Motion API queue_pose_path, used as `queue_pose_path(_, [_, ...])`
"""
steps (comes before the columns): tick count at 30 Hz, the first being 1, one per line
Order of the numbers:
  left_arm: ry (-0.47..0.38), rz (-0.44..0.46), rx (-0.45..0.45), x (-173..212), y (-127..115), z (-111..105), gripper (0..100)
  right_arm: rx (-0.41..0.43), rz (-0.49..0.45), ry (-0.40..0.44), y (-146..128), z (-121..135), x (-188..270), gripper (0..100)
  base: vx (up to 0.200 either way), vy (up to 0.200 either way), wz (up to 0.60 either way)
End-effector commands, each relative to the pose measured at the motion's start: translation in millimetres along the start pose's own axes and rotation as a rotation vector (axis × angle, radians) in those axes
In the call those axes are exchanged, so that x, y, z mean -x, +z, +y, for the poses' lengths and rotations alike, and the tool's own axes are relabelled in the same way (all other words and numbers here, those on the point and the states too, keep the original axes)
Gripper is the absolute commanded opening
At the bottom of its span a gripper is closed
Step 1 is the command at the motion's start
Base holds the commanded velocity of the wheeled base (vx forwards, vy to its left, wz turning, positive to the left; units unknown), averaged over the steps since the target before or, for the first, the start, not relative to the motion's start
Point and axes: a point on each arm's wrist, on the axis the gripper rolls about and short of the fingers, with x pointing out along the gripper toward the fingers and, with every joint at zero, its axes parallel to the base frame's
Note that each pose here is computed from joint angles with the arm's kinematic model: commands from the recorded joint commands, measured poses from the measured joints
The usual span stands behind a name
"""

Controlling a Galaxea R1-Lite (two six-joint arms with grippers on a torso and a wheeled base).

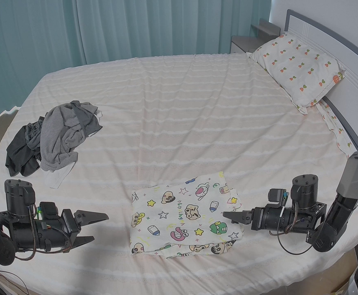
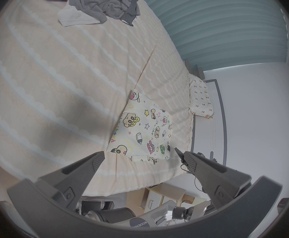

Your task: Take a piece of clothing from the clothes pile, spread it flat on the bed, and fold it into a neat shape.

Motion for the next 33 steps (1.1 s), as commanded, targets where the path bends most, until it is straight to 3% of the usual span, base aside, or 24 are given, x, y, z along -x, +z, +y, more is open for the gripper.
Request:
queue_pose_path(1, [0.0,0.009,-0.005,-1.2,-1.6,-0.3,100,-0.008,0.035,-0.009,-8.2,-4.2,-8.8,100,-0.2,0.0,0.0])
queue_pose_path(7, [0.002,0.017,-0.008,-1.5,-3.3,0.0,100,-0.018,0.046,-0.025,-11.4,-9.6,-13.9,100,-0.2,0.0,0.0])
queue_pose_path(20, [0.004,0.015,-0.011,-1.6,-3.1,0.4,100,-0.015,-0.018,-0.044,5.6,-21.9,-25.4,100,0.0,0.0,0.0])
queue_pose_path(33, [0.012,0.018,-0.006,-3.9,-2.2,1.6,100,-0.005,0.05,-0.02,-11.5,-15.3,-40.6,100,0.0,0.0,0.0])
